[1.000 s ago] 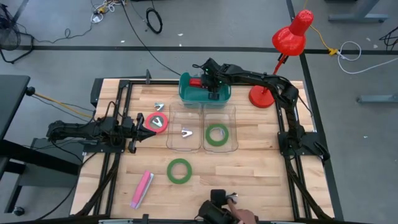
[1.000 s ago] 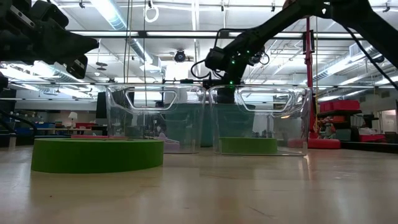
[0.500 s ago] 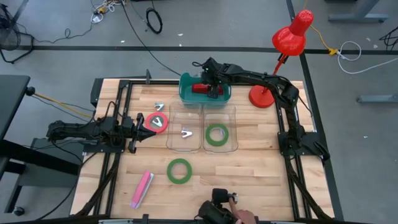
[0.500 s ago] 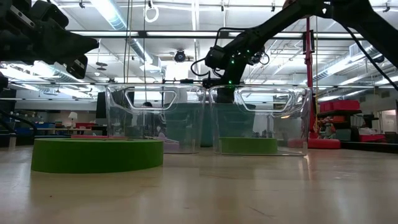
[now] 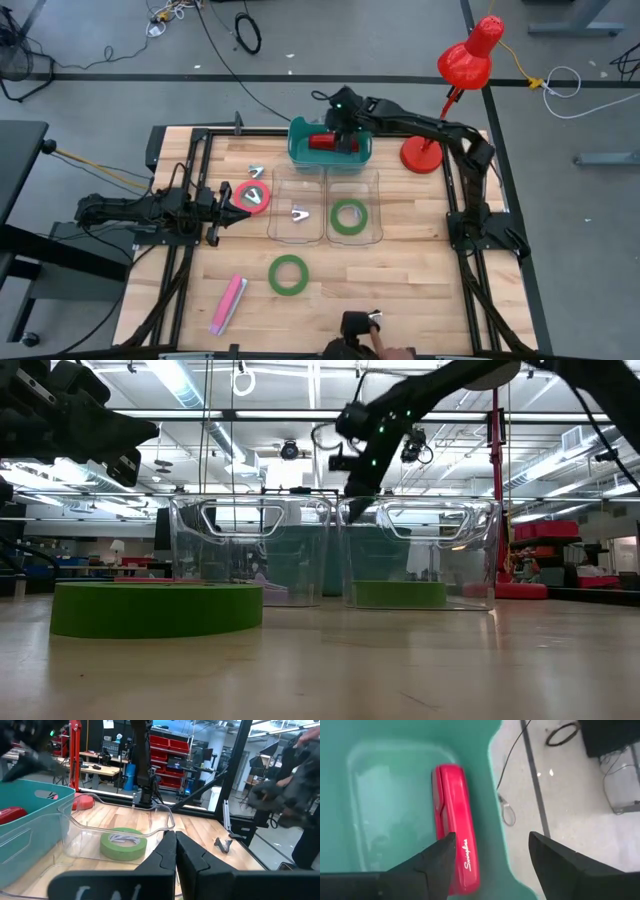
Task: Pick and place Stapler, Stapler remover, tape
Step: Put the black staple remover into the left transparent bin
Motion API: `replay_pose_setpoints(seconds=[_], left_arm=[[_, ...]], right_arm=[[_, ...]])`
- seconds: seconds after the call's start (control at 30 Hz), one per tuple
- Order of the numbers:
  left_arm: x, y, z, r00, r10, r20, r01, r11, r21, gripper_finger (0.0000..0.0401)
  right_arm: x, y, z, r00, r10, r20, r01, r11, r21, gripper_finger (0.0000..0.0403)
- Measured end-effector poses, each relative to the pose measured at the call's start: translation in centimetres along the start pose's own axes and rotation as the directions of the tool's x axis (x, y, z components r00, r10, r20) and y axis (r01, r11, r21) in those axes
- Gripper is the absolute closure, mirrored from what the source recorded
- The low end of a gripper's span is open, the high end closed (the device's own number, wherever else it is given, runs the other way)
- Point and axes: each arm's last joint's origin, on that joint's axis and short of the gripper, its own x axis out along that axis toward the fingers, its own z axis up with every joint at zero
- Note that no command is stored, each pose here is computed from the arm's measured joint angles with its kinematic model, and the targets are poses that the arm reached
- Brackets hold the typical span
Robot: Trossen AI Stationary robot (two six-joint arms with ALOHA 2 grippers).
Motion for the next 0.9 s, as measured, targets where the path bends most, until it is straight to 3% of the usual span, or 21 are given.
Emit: replay_pose_setpoints(seconds=[0.2, 0.4, 0.9], left_arm=[[0.0, 0.0, 0.0, 1.0, 0.0, 0.0, 0.0, 1.0, 0.0, 0.0398], [0.0, 0.0, 0.0, 1.0, 0.0, 0.0, 0.0, 1.0, 0.0, 0.0398], [0.0, 0.0, 0.0, 1.0, 0.0, 0.0, 0.0, 1.0, 0.0, 0.0398]], right_arm=[[-4.7, 1.6, 1.6, 0.992, 0.048, 0.117, -0.047, 0.999, -0.017, 0.0153], [-7.4, 4.3, 3.0, 0.973, 0.125, 0.196, -0.11, 0.99, -0.084, 0.0153], [-9.8, 9.6, 4.6, 0.946, 0.224, 0.233, -0.21, 0.974, -0.086, 0.0153]])
